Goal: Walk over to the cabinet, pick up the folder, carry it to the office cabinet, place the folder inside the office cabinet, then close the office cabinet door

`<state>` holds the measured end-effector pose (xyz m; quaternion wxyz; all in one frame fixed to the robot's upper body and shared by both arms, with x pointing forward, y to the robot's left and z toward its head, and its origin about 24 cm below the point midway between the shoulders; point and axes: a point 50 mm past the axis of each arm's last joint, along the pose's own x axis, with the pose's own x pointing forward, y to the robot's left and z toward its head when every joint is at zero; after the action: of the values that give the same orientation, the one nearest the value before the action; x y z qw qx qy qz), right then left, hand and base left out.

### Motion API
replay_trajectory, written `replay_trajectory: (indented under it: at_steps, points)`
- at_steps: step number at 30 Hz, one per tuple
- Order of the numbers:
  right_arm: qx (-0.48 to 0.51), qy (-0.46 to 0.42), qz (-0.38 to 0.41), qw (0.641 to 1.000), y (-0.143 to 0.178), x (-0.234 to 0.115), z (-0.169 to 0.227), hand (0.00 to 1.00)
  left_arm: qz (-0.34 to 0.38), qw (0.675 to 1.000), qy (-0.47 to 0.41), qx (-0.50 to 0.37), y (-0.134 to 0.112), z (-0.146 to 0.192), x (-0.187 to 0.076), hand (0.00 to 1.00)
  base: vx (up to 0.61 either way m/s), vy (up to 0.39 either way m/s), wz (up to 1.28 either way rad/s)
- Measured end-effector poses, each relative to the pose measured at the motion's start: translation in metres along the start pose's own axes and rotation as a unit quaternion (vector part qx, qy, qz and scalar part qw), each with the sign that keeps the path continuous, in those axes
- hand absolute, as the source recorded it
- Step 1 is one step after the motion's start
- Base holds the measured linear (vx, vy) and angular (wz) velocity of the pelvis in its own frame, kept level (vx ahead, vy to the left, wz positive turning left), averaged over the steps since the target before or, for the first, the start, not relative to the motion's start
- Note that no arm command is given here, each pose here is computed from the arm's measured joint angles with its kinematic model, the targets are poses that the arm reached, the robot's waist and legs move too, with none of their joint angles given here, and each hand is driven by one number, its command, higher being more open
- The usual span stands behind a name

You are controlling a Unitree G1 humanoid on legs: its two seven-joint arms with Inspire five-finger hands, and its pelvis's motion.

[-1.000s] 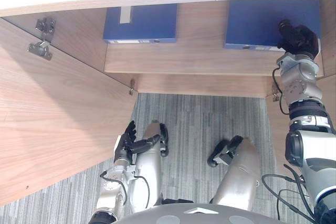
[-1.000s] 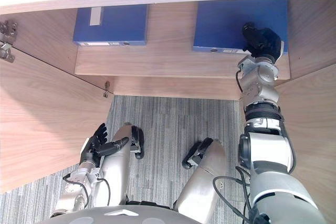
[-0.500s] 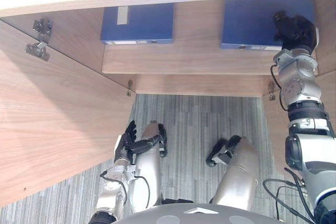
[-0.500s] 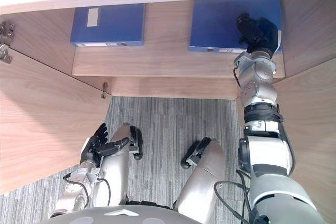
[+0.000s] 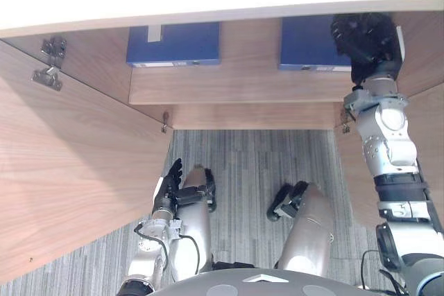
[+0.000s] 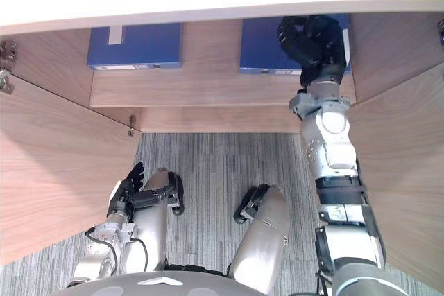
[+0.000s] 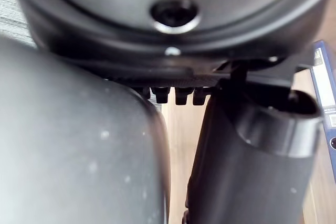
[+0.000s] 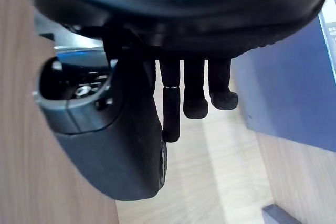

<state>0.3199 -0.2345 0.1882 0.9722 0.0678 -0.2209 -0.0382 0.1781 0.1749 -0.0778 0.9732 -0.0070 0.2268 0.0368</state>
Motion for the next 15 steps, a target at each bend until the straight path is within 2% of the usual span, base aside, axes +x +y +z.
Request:
replay_trajectory:
  at_steps: [3,7,15]
  points:
    - [0.025,0.006,0.018,1.0,0.009,-0.022,-0.01,0.0,0.0,1.0,0.006,0.01,0.0,-0.003,0.0,1.0,0.07,0.064,-0.08]
    - [0.056,0.084,0.05,0.994,0.022,-0.066,-0.05,0.0,0.006,0.999,0.025,0.029,0.005,-0.014,-0.006,1.0,0.1,0.056,-0.04]
    - [0.039,0.223,0.038,0.973,0.006,-0.132,-0.106,0.0,0.02,0.995,0.08,0.047,0.014,-0.04,-0.013,1.0,0.09,0.048,0.03]
